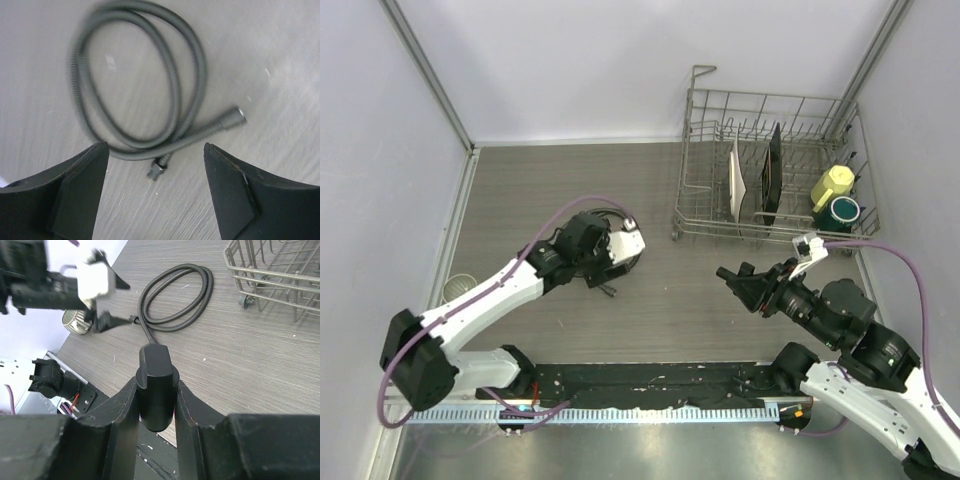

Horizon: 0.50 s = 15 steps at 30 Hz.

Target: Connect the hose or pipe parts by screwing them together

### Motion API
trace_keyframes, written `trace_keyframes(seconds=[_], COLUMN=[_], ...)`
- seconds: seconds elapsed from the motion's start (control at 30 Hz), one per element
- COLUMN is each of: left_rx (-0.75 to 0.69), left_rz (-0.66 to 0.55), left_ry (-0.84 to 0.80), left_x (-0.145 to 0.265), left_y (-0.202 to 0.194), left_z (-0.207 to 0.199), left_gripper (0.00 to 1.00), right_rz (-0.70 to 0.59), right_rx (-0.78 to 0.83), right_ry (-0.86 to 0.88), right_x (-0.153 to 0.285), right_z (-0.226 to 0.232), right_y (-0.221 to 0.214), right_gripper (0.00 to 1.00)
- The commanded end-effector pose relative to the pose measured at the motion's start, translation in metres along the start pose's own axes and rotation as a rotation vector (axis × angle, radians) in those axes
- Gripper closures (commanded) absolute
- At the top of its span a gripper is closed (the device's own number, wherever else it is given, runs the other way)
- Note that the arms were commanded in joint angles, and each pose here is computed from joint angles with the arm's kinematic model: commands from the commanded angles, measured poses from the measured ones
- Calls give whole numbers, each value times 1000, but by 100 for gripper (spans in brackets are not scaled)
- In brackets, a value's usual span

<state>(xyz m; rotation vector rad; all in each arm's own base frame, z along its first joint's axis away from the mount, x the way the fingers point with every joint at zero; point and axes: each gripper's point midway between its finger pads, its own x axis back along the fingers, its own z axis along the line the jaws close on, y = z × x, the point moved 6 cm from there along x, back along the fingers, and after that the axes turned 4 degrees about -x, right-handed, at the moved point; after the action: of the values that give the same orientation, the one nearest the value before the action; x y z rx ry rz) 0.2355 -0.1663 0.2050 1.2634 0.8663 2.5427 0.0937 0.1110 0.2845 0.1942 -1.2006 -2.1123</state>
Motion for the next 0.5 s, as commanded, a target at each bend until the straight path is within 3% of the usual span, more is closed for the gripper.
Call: trace_keyframes(seconds=[0.0, 0.2, 0.47], left_rx=[-321, -328, -397], left_rz=[8, -86, -69], left_ry=[-395, -515, -534], left_x=[-25, -42, -68], left_y=[-33, -35, -42], left_z=[-43, -66, -70], left_gripper=[18, 19, 21], right_rz=[-121, -145, -153], right_rx=[19, 27, 32], right_ry=[21, 1, -7], right_x=[15, 20, 13], right_z=[9, 7, 5], right_y=[28, 32, 30], right_gripper=[99, 99, 99])
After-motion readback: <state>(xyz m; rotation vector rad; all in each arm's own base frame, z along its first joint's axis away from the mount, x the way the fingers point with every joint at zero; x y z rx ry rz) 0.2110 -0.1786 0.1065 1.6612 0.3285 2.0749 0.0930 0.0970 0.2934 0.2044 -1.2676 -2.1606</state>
